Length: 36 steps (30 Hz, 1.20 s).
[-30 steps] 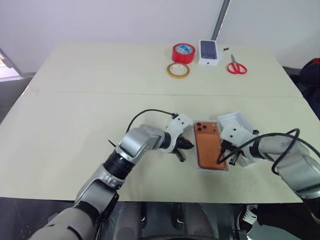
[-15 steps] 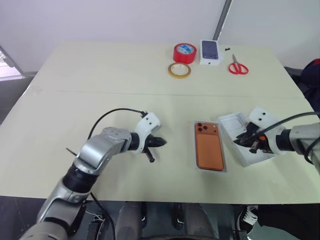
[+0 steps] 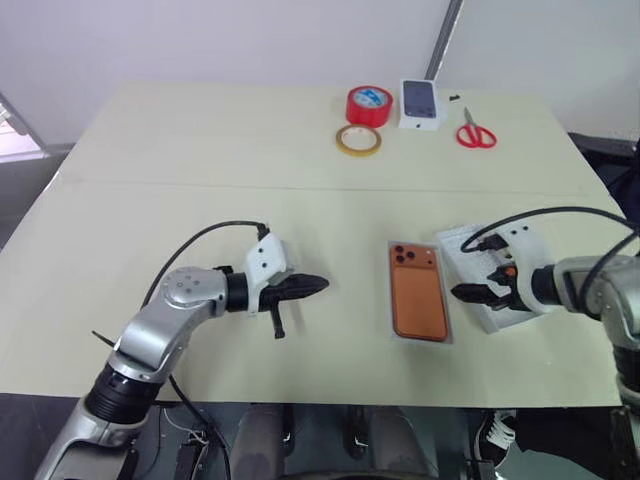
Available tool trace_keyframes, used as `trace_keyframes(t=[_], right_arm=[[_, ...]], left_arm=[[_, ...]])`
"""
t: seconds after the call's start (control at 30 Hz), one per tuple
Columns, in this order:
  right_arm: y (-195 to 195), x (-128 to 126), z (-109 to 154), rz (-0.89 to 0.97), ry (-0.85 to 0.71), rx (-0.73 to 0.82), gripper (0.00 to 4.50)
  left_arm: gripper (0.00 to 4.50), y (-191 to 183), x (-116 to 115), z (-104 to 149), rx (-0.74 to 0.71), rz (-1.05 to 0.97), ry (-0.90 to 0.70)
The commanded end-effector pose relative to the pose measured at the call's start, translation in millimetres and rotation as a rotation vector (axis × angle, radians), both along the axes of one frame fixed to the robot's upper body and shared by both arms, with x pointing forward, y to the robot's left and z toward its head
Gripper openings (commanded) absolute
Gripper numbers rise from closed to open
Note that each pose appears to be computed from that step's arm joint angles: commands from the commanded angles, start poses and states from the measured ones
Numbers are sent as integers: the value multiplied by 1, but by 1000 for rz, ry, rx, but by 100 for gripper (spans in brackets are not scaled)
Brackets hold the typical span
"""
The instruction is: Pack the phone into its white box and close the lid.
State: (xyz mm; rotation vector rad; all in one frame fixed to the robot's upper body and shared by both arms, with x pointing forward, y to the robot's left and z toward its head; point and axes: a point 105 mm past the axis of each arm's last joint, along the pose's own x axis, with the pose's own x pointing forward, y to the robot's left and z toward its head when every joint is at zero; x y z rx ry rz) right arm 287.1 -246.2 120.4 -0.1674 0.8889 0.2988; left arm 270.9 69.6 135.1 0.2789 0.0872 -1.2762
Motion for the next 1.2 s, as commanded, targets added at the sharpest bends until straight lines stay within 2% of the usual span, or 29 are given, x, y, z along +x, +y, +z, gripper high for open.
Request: trace_keyframes(t=[0.03, 0.1, 0.23, 0.27, 0.33, 0.47, 0.6, 0.7, 0.8, 0.93, 1.07, 1.17, 1.2], right_arm=[[-4, 5, 3, -41, -25, -27, 414], [-3, 7, 2, -48, -27, -20, 352], [-3, 12, 2, -82, -42, -1, 137], [-3, 12, 3, -86, -45, 2, 101], [-2, 12, 4, -82, -52, 17, 2], [-5, 14, 19, -99, -102, 74, 2], [-6, 29, 64, -126, -240, 215, 2], [30, 34, 110, 36, -320, 487, 2], [78, 19, 129, 209, -302, 713, 2], [126, 11, 124, 145, -294, 939, 2], [171, -2, 108, -159, -236, 1163, 2], [186, -20, 92, -312, -116, 1202, 2], [185, -26, 79, -338, -88, 1167, 2]], left_arm=[[0, -4, -8, 11, -26, -39, -55], [0, -4, -7, 10, -23, -30, -55], [0, -3, -7, 7, -25, -22, -50], [0, -4, -7, 7, -26, -20, -49], [0, -4, -7, 7, -32, -17, -47], [0, -2, -5, 6, -43, 6, -43], [0, 7, 3, 5, -59, 63, -37], [0, 20, 17, 3, -58, 145, -39], [0, 31, 32, 2, -69, 224, -48], [0, 39, 43, 8, -96, 272, -64], [0, 40, 47, 14, -103, 274, -84], [0, 40, 47, 14, -101, 272, -89], [0, 39, 46, 14, -101, 270, -89]])
